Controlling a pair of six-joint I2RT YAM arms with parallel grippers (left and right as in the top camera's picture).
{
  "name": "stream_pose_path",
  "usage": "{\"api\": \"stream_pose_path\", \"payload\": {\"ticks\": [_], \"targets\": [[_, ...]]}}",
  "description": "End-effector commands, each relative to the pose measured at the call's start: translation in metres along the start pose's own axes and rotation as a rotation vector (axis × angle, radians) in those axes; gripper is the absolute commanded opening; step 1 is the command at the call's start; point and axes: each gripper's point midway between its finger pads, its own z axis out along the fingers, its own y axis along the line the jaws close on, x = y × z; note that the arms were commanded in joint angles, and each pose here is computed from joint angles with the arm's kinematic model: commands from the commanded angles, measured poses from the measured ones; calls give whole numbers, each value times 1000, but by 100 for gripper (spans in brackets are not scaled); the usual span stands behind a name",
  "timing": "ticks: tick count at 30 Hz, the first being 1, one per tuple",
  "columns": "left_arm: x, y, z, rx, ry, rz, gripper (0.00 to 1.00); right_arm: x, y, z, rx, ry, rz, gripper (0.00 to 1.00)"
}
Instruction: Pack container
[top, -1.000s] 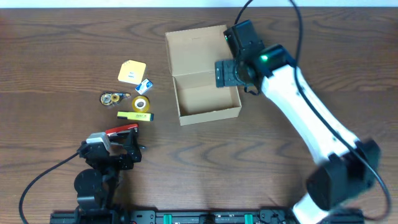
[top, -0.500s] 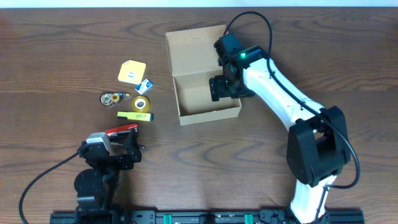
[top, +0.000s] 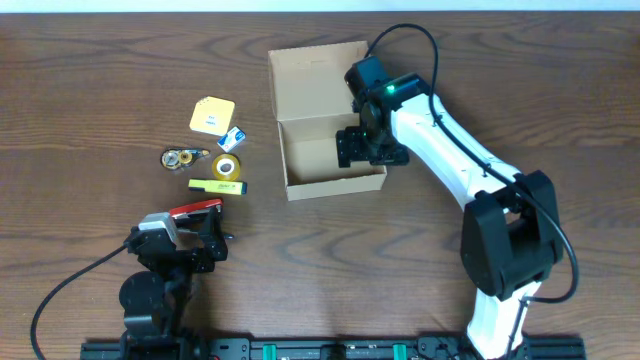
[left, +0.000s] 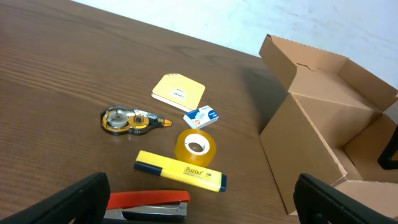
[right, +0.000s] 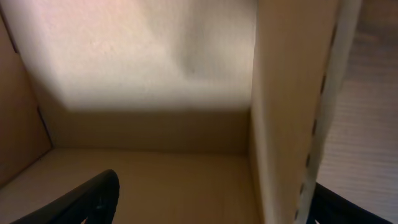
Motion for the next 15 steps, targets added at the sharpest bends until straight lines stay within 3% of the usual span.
{"api": "stream_pose_path", "payload": {"ticks": [1,15], "targets": [[9,7,3,-26,17,-14,95,4,4,4,-7,18,22,85],[9,7,3,-26,17,-15,95,9,12,3,-53,46,39,89]]}}
